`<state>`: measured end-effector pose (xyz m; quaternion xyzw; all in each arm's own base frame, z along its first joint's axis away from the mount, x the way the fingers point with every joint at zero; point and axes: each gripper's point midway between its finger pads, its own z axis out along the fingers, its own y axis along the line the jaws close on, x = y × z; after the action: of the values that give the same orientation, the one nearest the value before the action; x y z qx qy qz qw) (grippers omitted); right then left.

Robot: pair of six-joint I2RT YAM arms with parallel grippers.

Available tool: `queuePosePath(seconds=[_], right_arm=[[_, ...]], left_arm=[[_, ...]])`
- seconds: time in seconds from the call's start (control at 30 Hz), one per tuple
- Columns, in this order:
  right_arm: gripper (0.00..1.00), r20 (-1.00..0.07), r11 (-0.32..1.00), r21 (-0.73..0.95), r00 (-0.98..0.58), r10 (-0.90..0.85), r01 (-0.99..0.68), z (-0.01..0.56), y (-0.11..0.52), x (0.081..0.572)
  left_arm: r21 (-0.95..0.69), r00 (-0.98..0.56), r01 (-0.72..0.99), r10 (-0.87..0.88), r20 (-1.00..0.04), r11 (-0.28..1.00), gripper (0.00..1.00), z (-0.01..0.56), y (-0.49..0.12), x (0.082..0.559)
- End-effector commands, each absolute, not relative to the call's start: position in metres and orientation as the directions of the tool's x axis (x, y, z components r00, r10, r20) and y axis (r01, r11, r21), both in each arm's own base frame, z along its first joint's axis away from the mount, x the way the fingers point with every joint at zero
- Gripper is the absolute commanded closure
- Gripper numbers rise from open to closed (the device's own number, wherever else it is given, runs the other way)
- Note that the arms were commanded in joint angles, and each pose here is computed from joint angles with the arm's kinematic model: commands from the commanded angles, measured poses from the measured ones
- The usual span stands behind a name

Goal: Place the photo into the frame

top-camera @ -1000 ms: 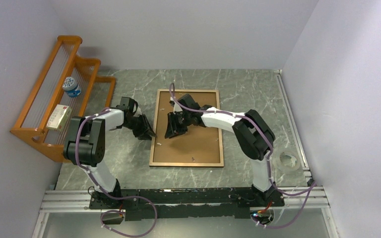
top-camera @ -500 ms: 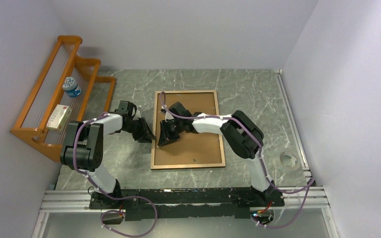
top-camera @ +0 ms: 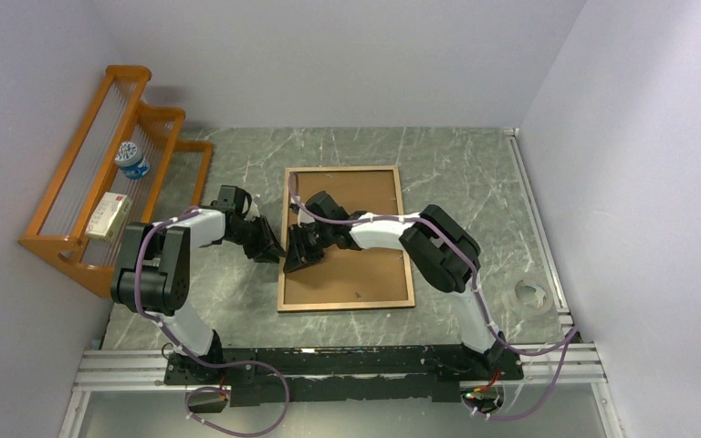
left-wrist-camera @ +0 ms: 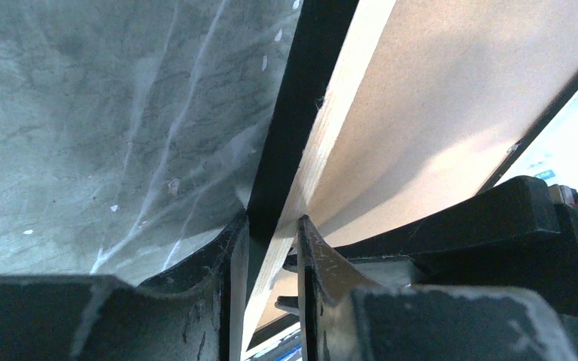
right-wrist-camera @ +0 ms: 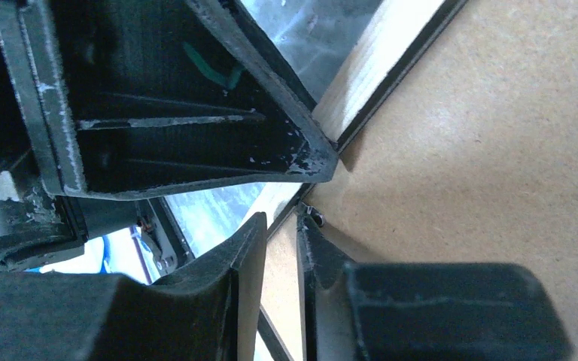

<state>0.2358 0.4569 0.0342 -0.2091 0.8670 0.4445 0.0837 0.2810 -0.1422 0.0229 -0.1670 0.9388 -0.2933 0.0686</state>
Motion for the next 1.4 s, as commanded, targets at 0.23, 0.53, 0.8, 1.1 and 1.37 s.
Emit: queuePosePath(seconds=[0.23, 0.53, 0.8, 1.1, 1.37], right_arm=[[0.62, -0.477, 0.481, 0.701, -0.848, -0.233, -0.527, 0.041, 0.456, 0.239], [0.58, -0.58, 0.517, 0.681, -0.813, -0.053, -0.519, 0.094, 0.421, 0.279], [0.56, -0.545, 0.692, 0.639, -0.833, 0.098, -0.337, 0.084, 0.39, 0.35], [0.56, -0.533, 0.715, 0.641, -0.831, 0.156, -0.278, 0.076, 0.409, 0.408], [0.57, -0.532, 0.704, 0.649, -0.834, 0.148, -0.289, 0.057, 0.43, 0.44]], left_arm=[[-0.55, -0.94, -0.293, -0.34, 0.019, 0.782, 0.92, 0.021, -0.142, 0.275], [-0.56, -0.941, -0.25, -0.333, -0.05, 0.79, 0.73, 0.04, -0.141, 0.299], [-0.57, -0.938, -0.215, -0.33, -0.105, 0.793, 0.58, 0.052, -0.139, 0.332], [-0.546, -0.933, -0.218, -0.337, -0.127, 0.809, 0.54, 0.042, -0.127, 0.368], [-0.554, -0.945, -0.212, -0.312, -0.092, 0.805, 0.58, 0.031, -0.13, 0.372]])
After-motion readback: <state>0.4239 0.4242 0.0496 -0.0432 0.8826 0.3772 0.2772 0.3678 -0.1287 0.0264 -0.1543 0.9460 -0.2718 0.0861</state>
